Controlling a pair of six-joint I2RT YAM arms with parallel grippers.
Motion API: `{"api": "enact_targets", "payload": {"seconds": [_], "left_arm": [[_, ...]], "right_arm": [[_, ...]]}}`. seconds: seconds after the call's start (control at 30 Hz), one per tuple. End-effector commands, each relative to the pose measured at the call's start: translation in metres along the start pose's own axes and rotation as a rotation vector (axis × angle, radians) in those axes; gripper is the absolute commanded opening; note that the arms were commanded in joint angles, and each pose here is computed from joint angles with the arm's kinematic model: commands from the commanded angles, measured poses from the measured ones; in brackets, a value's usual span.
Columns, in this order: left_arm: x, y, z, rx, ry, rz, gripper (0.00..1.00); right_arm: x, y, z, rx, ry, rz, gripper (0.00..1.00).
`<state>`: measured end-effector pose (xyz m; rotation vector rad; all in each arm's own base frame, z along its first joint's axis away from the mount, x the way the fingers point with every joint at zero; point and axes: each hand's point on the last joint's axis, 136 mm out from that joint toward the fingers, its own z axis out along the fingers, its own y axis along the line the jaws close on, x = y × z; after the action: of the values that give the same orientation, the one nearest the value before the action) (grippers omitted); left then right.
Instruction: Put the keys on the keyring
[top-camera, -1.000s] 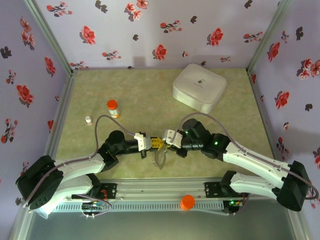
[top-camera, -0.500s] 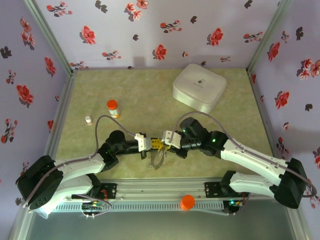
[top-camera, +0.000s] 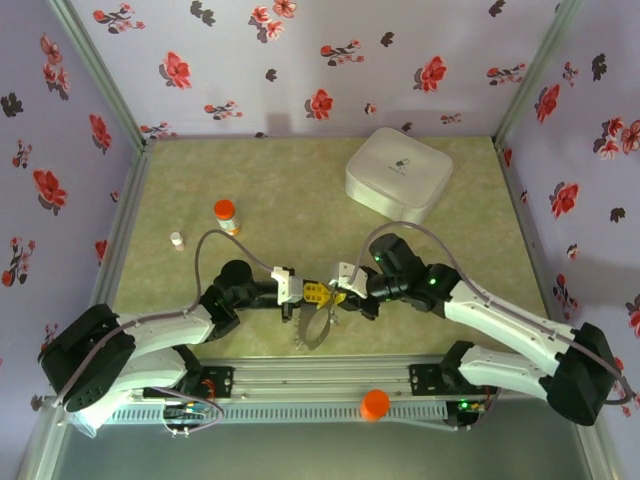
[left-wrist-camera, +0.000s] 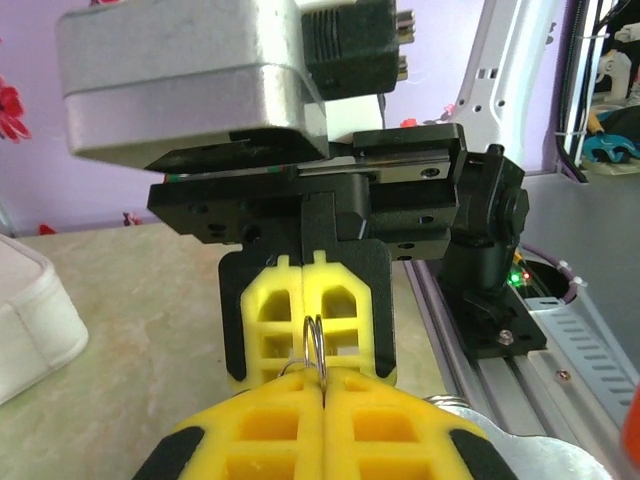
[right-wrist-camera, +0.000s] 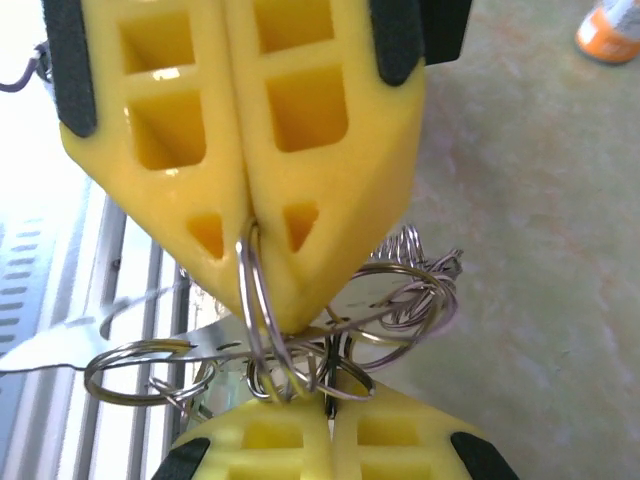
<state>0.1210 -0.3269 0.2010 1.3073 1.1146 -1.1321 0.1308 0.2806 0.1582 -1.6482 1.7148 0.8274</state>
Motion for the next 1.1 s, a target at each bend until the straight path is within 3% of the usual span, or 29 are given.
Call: {"api": "enact_targets", "payload": {"seconds": [0.0,0.17,0.3,0.43,0.63,0.87,1.07], "left_arm": [[-0.050,0.000,0.003,0.038,-0.146,0.116,0.00],[-0.048,0.001,0.004,0.035,-0.140,0.129,0.00],[-0.040,0.001,0.003,0.030,-0.113,0.131,0.00],[-0.035,0.008,0.003,-0.017,-0.097,0.162,0.00],[-0.033,0.015,0.004,-0.052,-0.087,0.183,0.00],[-0.033,0.015,0.005,-0.042,-0.093,0.169,0.00],[-0.035,0.015,0.005,-0.039,-0.096,0.169,0.00]], "right_arm": [[-0.009,0.005,0.000,-0.058,-0.009,-0.009,0.00],[-0.010,-0.001,-0.005,-0.012,-0.003,-0.016,0.00],[-0.017,-0.021,-0.017,0.119,-0.044,-0.017,0.01],[-0.021,-0.021,-0.027,0.154,-0.079,-0.034,0.29],[-0.023,-0.007,-0.042,0.150,-0.107,-0.064,0.39],[-0.043,0.000,-0.047,0.115,-0.204,-0.073,0.37],[-0.048,-0.002,-0.040,0.096,-0.219,-0.071,0.27]]}}
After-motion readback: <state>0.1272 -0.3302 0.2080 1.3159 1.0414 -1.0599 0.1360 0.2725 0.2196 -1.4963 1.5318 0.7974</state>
